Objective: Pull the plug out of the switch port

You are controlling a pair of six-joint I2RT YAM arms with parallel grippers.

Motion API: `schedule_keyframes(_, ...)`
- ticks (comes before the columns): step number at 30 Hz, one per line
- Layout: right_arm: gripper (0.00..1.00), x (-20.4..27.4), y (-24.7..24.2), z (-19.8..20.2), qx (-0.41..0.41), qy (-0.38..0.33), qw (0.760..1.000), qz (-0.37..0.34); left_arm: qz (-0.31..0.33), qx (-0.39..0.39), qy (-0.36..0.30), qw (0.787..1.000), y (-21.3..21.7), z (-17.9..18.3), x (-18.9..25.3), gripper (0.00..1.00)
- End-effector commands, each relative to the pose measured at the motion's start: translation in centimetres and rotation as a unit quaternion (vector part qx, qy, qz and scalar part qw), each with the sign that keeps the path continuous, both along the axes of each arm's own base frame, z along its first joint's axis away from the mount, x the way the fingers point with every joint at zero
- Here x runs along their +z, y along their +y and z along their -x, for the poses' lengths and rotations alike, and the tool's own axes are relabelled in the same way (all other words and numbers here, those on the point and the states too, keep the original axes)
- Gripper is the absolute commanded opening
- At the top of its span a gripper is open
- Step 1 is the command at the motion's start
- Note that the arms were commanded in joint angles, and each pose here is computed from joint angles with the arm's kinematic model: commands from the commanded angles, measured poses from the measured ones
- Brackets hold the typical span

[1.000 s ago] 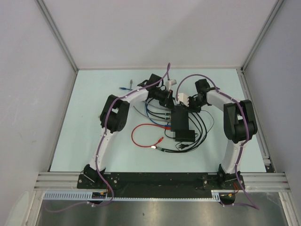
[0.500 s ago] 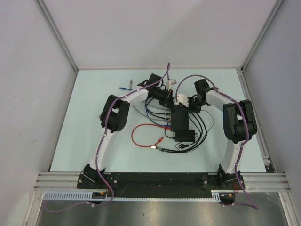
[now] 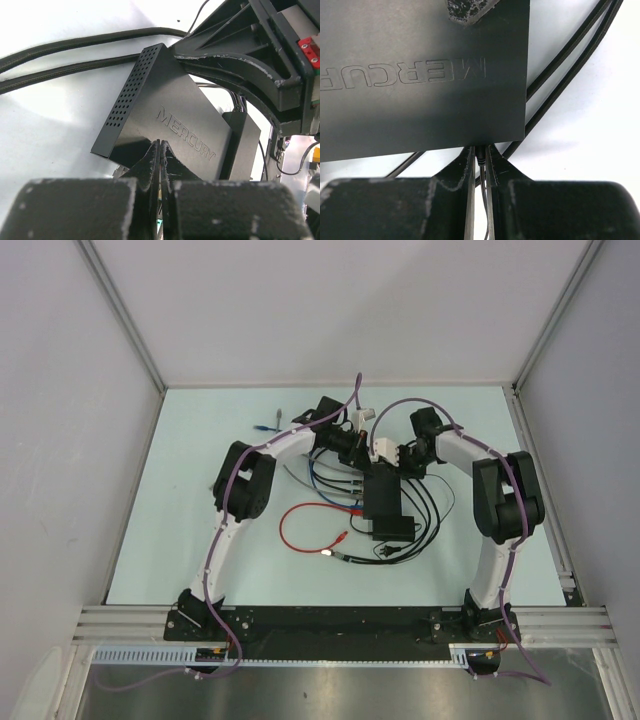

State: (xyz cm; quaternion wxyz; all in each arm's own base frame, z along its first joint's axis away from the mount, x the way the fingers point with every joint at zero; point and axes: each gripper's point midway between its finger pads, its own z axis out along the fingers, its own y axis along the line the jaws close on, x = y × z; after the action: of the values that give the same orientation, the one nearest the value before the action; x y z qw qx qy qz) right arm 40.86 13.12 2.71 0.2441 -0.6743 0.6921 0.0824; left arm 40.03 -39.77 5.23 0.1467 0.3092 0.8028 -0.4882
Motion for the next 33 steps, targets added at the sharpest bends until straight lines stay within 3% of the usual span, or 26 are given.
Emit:
schedule_keyframes(1, 0.0, -2.9, -1.6, -1.1, -0.021, -0.009, 0.998, 0.054, -0.026, 0.004, -0.002, 1.0, 0.2, -0.1, -1.9, 0.0)
schedule_keyframes(8, 0.0, -3.2, -0.8, 1.9, 0.018, 0.042, 0.998, 0.048, -0.025, 0.004, -0.003, 1.0, 0.2, -0.1, -1.9, 0.0)
schedule_keyframes(16, 0.0, -1.3, 0.8, -0.5, -0.005, -0.007, 1.0, 0.02, -0.022, 0.003, -0.004, 1.0, 0.0, -0.4, -1.9, 0.0)
schedule_keyframes(23, 0.0, -1.5, 2.4, 0.9, -0.005, 0.026, 1.0, -0.013, -0.022, 0.003, -0.002, 1.0, 0.0, -0.3, -2.0, 0.0)
schedule_keyframes(28, 0.02, -2.7, 1.8, 3.3, 0.041, 0.064, 0.997, 0.011, -0.022, 0.004, 0.0, 1.0, 0.0, -0.3, -2.1, 0.0)
schedule_keyframes(33, 0.02, -2.4, 1.2, 0.2, 0.032, 0.008, 0.999, 0.024, -0.016, -0.001, -0.001, 1.0, 0.0, -0.2, -1.9, 0.0)
